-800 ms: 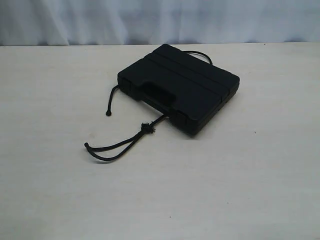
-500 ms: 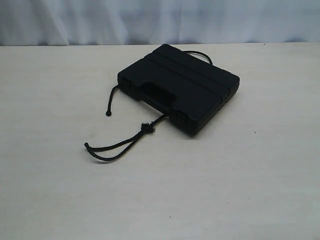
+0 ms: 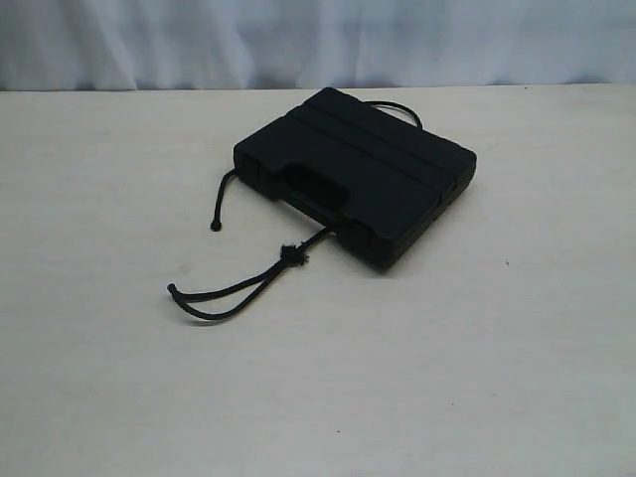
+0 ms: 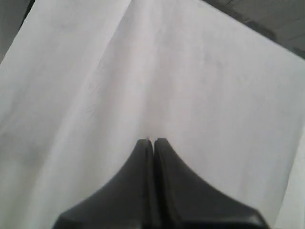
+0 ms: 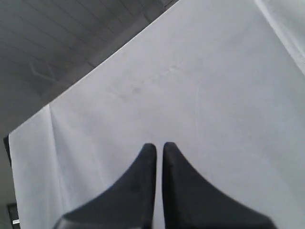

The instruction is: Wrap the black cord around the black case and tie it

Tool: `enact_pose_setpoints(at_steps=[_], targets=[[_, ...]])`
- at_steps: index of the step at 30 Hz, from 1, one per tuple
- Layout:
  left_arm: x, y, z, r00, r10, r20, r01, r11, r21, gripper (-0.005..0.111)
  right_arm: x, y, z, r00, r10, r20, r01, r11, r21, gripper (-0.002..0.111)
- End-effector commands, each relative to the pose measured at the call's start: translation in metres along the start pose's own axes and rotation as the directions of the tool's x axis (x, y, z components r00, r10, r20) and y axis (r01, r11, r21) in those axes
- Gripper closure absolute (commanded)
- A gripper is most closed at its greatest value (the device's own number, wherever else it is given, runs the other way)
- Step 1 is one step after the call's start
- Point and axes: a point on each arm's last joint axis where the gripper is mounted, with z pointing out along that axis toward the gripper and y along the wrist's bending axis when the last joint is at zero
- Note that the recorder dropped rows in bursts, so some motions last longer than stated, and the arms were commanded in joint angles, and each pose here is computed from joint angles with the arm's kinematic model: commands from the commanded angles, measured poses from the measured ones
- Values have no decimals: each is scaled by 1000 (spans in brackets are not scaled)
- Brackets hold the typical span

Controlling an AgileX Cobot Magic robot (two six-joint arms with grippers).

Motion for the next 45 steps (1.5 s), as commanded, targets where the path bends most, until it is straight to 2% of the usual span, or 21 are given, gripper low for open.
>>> enact_pose_setpoints(at_steps=[1, 3, 5, 7, 9, 12, 13, 16, 18, 20, 21, 22, 24, 26, 28, 30, 34, 36, 41, 45], targets=[[-7, 4, 42, 987, -8, -162, -11, 993, -118, 107, -11, 23, 35, 949, -226, -222, 230, 973, -10, 104], [-12, 2, 60, 984, -10, -179, -12, 992, -123, 107, -14, 23, 57, 869, -278, -410, 332, 941, 66, 104], [-18, 0, 68, 986, -8, -165, -10, 994, -112, 107, -13, 18, 74, 769, -255, -587, 414, 897, 152, 104], [-19, -2, 74, 991, -6, -136, -5, 997, -76, 107, -12, 15, 87, 714, -213, -666, 444, 874, 196, 104], [-15, -1, 80, 989, -7, -145, -3, 997, -71, 107, -8, 13, 97, 674, -237, -700, 481, 859, 173, 104], [-1, 6, 92, 976, 0, -219, -23, 994, -104, 107, 0, 10, 109, 591, -285, -755, 539, 836, 106, 104], [5, 9, 96, 969, 5, -248, -35, 993, -117, 107, 3, 8, 112, 552, -283, -784, 553, 829, 90, 104], [22, 21, 114, 913, 33, -406, -122, 973, -197, 107, 16, 4, 126, 371, -272, -888, 588, 809, -2, 104], [29, 27, 129, 833, 82, -548, -240, 945, -224, 107, 26, 2, 134, 252, -238, -938, 568, 821, -56, 104], [33, 27, 145, 706, 155, -691, -376, 909, -180, 107, 38, 1, 144, 163, -197, -967, 527, 846, -83, 104], [39, 27, 152, 633, 169, -755, -415, 898, -147, 107, 43, 0, 148, 132, -185, -974, 508, 856, -94, 104], [44, 26, 158, 516, 198, -833, -462, 883, -76, 107, 49, -1, 153, 97, -174, -980, 483, 869, -107, 104], [51, 18, 169, 357, 242, -902, -452, 890, 60, 107, 61, -4, 159, 64, -153, -986, 435, 893, -111, 104], [70, 9, 179, 189, 283, -940, -337, 918, 209, 107, 74, -8, 165, 57, -124, -991, 395, 914, -92, 104], [87, 0, 184, 104, 345, -933, -178, 929, 324, 107, 86, -14, 168, 51, -101, -994, 376, 924, -75, 104], [108, -4, 189, 80, 383, -920, -60, 923, 379, 107, 95, -19, 170, 38, -73, -997, 358, 932, -55, 104], [143, -8, 201, 76, 299, -951, 142, 941, 307, 106, 110, -28, 170, -4, -43, -999, 340, 940, -42, 104], [159, -11, 203, 53, 299, -953, 206, 931, 303, 101, 115, -31, 171, -8, -22, -1000, 329, 944, -23, 104], [198, -23, 204, 8, 345, -938, 224, 914, 338, 76, 125, -32, 173, -25, -55, -998, 272, 960, -60, 104], [236, -35, 208, 30, 342, -939, 193, 920, 341, 63, 133, -30, 176, -11, -85, -996, 199, 976, -85, 104]])
